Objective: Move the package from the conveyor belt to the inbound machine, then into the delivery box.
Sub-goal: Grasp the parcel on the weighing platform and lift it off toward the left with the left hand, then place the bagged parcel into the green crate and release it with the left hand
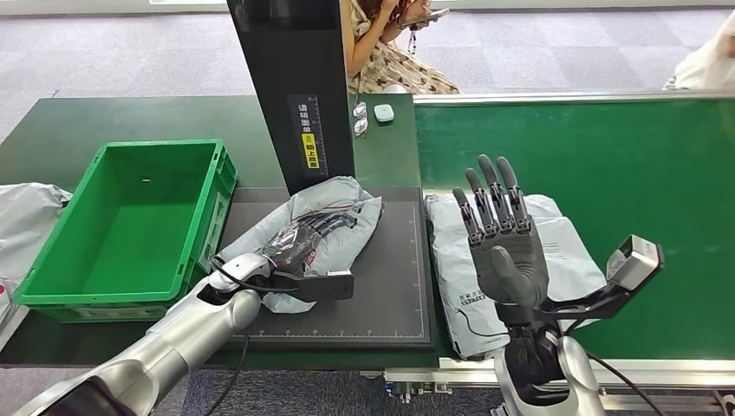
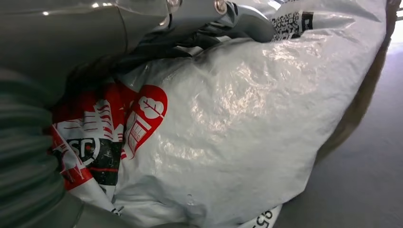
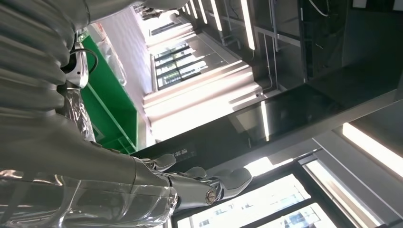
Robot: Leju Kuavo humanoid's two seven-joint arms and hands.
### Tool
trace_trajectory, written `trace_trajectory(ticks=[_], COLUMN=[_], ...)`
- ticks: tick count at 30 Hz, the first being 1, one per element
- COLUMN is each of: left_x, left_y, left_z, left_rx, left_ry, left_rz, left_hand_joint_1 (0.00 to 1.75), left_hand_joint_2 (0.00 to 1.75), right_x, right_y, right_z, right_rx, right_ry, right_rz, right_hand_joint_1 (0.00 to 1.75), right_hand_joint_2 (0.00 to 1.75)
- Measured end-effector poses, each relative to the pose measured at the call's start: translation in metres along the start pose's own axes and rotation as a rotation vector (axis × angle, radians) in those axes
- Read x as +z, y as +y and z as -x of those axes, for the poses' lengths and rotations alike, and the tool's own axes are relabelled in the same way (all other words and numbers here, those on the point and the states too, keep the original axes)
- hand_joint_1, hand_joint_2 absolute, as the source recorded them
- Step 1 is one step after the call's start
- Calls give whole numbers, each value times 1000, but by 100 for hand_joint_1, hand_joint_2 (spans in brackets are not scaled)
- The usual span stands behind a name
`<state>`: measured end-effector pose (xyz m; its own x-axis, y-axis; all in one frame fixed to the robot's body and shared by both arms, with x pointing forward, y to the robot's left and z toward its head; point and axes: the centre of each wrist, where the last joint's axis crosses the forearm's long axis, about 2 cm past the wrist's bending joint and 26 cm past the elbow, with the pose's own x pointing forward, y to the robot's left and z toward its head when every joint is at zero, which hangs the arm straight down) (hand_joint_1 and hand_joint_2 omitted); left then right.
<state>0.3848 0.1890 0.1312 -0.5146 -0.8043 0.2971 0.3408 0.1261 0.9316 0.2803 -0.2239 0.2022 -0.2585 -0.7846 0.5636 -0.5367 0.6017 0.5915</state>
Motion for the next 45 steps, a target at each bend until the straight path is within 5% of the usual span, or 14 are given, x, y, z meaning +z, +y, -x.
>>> trace_trajectory(ticks=[3, 5, 20, 27, 37, 45], left_x=[4, 6, 11, 39, 113, 151], left_y=[-1, -3, -4, 1, 38, 65], left_z=[11, 15, 17, 4, -9, 2], left_rx=[-14, -19, 18, 175, 352, 326], left_ry=[32, 45, 25, -67, -279, -244], left_rz=[12, 21, -99, -466, -1145, -1356], left_hand_joint_1=[146, 175, 175, 175, 175, 175], left_hand_joint_2=[175, 175, 175, 175, 175, 175], right_x=[0, -1, -2, 8, 30, 41], right_y=[0, 0, 2, 1, -6, -8], right_z=[0, -1, -4, -6, -8, -7], right_rx=[1, 2, 19, 29, 42, 34], right_ry=[-1, -1, -10, -17, -22, -15], right_rz=[4, 4, 22, 63, 119, 126], right_hand_joint_1=[0, 0, 0, 0, 0, 0], right_hand_joint_2=[175, 175, 175, 175, 175, 175])
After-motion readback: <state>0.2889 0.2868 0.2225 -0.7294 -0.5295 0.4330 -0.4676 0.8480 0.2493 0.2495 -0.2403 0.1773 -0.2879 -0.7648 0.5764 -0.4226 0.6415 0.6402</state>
